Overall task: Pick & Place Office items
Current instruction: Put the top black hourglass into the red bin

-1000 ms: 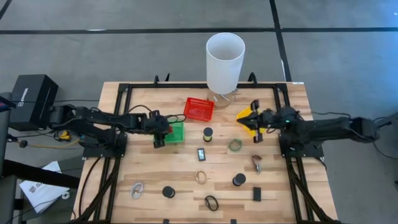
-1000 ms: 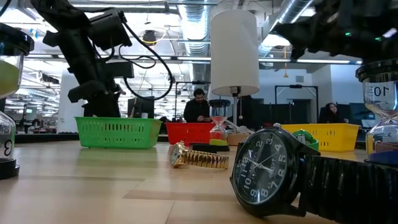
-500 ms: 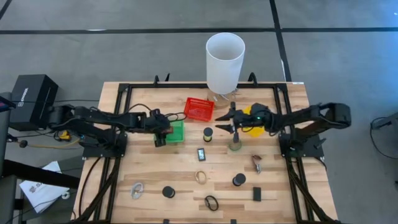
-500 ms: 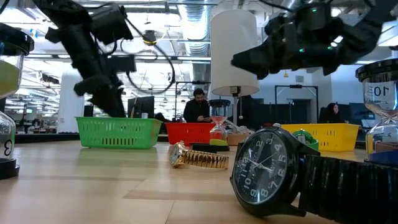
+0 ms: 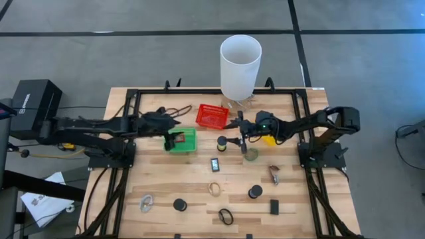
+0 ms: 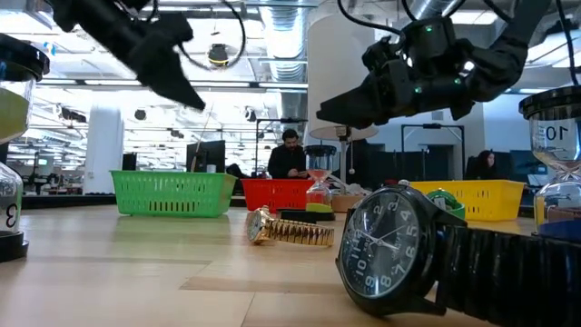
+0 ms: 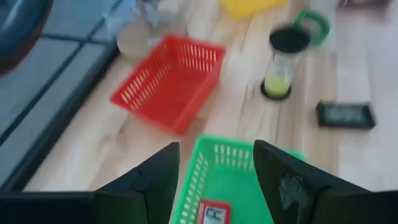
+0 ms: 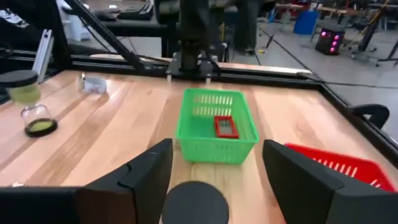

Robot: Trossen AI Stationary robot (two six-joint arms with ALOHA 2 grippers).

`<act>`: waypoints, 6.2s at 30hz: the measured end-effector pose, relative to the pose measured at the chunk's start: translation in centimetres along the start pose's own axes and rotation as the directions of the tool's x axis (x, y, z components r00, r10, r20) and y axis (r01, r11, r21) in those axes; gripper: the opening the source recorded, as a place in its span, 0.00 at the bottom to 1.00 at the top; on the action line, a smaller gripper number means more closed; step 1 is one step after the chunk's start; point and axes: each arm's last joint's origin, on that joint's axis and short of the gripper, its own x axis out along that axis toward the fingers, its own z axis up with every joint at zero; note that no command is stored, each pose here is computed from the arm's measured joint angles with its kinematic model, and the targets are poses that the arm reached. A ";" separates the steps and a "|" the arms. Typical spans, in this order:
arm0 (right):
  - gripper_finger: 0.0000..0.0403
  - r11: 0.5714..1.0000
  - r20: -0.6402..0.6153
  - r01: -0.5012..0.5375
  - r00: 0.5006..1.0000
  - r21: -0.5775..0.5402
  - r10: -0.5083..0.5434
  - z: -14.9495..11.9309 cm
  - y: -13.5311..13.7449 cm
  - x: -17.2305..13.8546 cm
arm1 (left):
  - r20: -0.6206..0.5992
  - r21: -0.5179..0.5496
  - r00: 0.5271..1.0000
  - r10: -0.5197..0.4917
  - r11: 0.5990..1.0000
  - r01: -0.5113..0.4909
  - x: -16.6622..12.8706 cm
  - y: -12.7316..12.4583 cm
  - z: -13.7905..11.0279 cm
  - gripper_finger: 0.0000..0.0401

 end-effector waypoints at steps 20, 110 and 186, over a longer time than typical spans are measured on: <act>0.59 0.998 -0.138 -0.034 0.990 -0.052 0.026 -0.9 1.0 4.0 | 0.167 -0.046 0.986 0.001 0.999 0.007 -0.9 0.2 1.5 0.47; 0.51 0.987 -0.339 0.012 0.940 0.163 0.045 -1.5 0.7 4.1 | 0.163 -0.045 0.987 0.001 0.999 0.007 -0.8 0.2 1.5 0.46; 0.50 0.886 -0.218 0.412 0.904 0.214 -0.368 6.5 -4.0 7.1 | 0.215 -0.049 0.977 0.005 0.999 0.006 -0.9 0.2 2.0 0.46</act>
